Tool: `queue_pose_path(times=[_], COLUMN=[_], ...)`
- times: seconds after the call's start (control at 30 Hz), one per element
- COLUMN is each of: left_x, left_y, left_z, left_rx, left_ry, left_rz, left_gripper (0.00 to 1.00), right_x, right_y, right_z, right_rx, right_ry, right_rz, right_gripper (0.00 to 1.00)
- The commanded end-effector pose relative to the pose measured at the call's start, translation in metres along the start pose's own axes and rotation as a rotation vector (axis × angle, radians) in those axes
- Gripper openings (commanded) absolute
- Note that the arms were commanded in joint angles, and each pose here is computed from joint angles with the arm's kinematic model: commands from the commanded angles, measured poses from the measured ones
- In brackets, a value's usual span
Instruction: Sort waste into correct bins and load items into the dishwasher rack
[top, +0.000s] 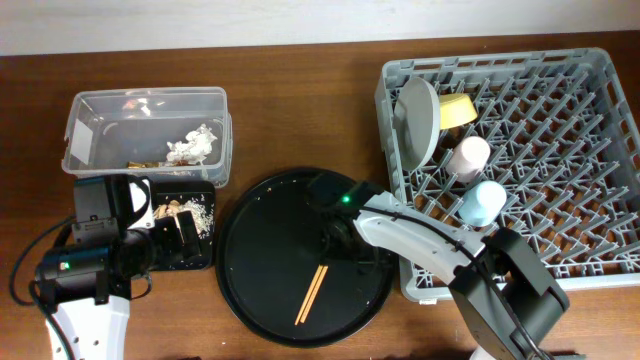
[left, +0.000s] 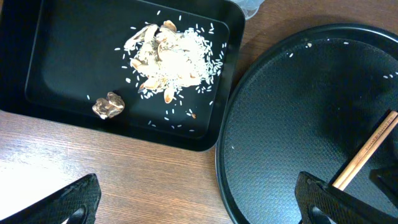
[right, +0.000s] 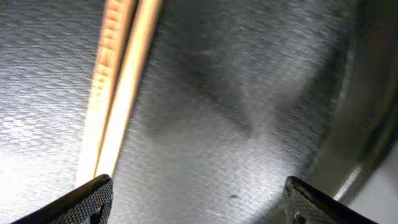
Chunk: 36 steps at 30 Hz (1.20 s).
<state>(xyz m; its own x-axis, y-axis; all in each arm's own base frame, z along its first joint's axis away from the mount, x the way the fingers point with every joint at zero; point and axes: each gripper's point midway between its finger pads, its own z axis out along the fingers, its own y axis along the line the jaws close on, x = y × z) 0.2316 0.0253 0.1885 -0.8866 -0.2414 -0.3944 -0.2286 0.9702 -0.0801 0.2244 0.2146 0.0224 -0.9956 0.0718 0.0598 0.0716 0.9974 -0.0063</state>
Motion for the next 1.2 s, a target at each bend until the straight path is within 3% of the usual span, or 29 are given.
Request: queue_pose_path(times=[0.0,0.77,1.0,1.17], left_x=[-0.003,-0.003,-0.003,-0.003], left_y=[-0.001,-0.001,-0.001,-0.001], left_z=[-0.005,-0.005,-0.005,-0.005], left_rx=[0.012,0.012,0.011,0.011], left_ry=[-0.021,-0.020,-0.019,-0.017], left_rz=[-0.013,-0.014,-0.014,-0.014], left_gripper=[0.99,0.99,0.99,0.99], right_x=[0.005,0.024,-0.001,0.007], right_y=[0.022,0.002,-0.020,-0.024], right_z=[-0.001,0.029,0.028,0.028], right_rx=[-0.036,0.057,0.063,0.071], right_ry=[-0.019,0.002,-0.011,0.032], right_rz=[-0.068,-0.077,0.074,0.079], right_gripper=[0.89,0.89,0.87,0.87])
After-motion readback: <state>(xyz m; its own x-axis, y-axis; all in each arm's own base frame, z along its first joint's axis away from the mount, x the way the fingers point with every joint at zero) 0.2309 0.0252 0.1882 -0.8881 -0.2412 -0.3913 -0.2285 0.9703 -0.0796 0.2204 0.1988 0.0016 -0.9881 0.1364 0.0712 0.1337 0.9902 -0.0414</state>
